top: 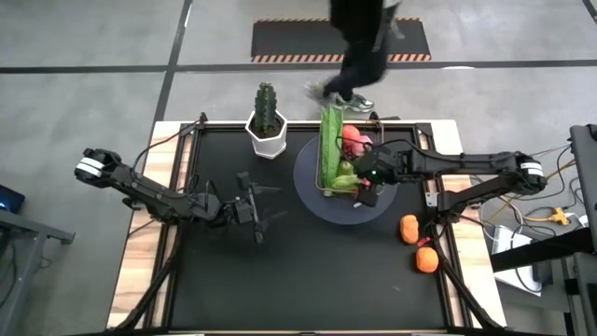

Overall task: Build produce basket
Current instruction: Put the green chayote into the gold wire basket, then put the yellow mango into the gold wire basket

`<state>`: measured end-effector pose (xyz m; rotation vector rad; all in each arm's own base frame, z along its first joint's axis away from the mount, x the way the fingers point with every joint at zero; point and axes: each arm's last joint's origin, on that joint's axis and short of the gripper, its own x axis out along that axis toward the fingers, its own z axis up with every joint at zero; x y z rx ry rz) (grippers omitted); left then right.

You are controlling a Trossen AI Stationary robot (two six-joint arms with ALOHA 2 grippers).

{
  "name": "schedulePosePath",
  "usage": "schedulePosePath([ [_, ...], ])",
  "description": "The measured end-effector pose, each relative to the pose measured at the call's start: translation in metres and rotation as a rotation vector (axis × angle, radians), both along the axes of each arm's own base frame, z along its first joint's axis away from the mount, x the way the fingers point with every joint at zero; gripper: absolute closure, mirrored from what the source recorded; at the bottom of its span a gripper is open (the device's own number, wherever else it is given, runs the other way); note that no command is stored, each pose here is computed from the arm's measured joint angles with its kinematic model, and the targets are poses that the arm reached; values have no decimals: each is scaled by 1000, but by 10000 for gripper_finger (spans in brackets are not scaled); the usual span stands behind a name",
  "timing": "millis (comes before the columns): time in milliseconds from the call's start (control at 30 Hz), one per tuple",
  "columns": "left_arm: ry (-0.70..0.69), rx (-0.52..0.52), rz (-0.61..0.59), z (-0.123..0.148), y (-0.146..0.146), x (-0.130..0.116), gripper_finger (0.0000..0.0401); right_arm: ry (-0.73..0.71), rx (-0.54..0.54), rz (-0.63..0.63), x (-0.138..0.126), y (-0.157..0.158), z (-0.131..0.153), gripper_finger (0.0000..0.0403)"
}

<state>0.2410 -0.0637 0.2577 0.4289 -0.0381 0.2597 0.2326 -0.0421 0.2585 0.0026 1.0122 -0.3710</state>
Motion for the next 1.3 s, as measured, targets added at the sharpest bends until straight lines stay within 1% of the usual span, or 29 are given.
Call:
schedulePosePath([
  [133, 0, 0, 0, 0, 0, 0, 111, -15, 23, -37, 0, 0, 16, 112],
  [233, 0, -1, 0, 0, 0, 0, 111, -38, 52, -88, 0, 0, 32, 106],
  [467, 18, 4, 0, -2, 0, 0, 111, -131, 168, -265, -4, 5, 76, 108],
  [567, 17, 4, 0, -2, 0, 0, 111, -170, 262, -326, -6, 13, 90, 113],
  [700, 17, 4, 0, -2, 0, 0, 111, -200, 423, -378, -7, 29, 99, 120],
  [833, 17, 4, -1, -2, 0, 0, 111, -168, 553, -423, -8, 50, 95, 123],
  [1000, 17, 3, -1, -2, 0, 0, 111, -39, 624, -568, -18, 77, 78, 124],
  [1100, 22, 4, -1, -2, 0, 0, 111, 68, 619, -681, -28, 94, 66, 119],
  [1233, 25, 5, -1, -3, 0, 0, 111, 207, 537, -849, -40, 107, 39, 104],
  [1300, 26, 6, -1, -3, 0, 0, 111, 266, 514, -901, -43, 112, 24, 92],
])
